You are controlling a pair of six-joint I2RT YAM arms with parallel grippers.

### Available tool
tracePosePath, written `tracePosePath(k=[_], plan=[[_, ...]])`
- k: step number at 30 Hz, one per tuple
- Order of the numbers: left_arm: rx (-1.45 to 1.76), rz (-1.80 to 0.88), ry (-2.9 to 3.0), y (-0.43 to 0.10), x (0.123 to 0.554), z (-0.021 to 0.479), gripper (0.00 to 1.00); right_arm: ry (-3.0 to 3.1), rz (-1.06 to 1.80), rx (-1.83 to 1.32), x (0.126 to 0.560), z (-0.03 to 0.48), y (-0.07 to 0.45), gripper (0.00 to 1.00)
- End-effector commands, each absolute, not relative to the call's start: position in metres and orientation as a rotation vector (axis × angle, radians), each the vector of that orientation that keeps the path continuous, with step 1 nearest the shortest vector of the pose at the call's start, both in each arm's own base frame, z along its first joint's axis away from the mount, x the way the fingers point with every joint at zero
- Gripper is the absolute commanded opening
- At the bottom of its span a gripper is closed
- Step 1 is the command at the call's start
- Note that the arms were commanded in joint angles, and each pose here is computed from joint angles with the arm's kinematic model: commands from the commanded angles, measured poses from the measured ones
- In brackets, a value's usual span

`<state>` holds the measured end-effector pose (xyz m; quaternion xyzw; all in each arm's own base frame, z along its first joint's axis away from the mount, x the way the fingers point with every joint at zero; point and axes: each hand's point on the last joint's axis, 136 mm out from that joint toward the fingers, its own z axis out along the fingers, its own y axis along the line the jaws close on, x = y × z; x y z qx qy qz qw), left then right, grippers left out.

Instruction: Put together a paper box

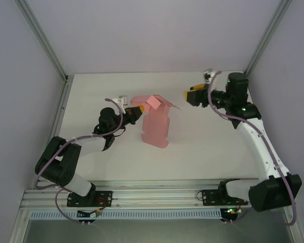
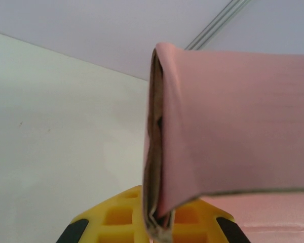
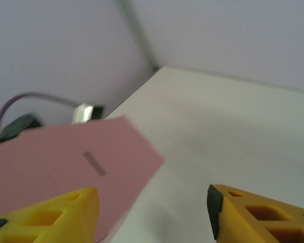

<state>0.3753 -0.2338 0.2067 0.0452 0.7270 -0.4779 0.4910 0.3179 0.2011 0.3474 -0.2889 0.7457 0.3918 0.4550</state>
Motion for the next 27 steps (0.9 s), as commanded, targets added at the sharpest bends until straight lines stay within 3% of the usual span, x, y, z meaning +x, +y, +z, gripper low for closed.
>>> tracePosePath(k=[1,6,10,23,27], plan=[[0.175,-1.185,1.692,-0.235,0.369,0.229,0.0,1.738,0.972,-1.062,0.279,0.34,0.239,0.61],[0.175,-1.19,1.689,-0.235,0.37,0.234,0.0,1.801,1.02,-1.099,0.29,0.333,0.255,0.59],[0.167,-1.186,1.696,-0.235,0.371,0.233,0.0,1.765,1.052,-1.244,0.274,0.322,0.276,0.59],[0.077,-1.099,1.784,-0.225,0.382,0.221,0.0,1.888,0.603,-1.156,0.306,0.282,0.296,0.6],[0.068,-1.083,1.802,-0.224,0.383,0.217,0.0,1.894,0.614,-1.195,0.296,0.278,0.301,0.61]])
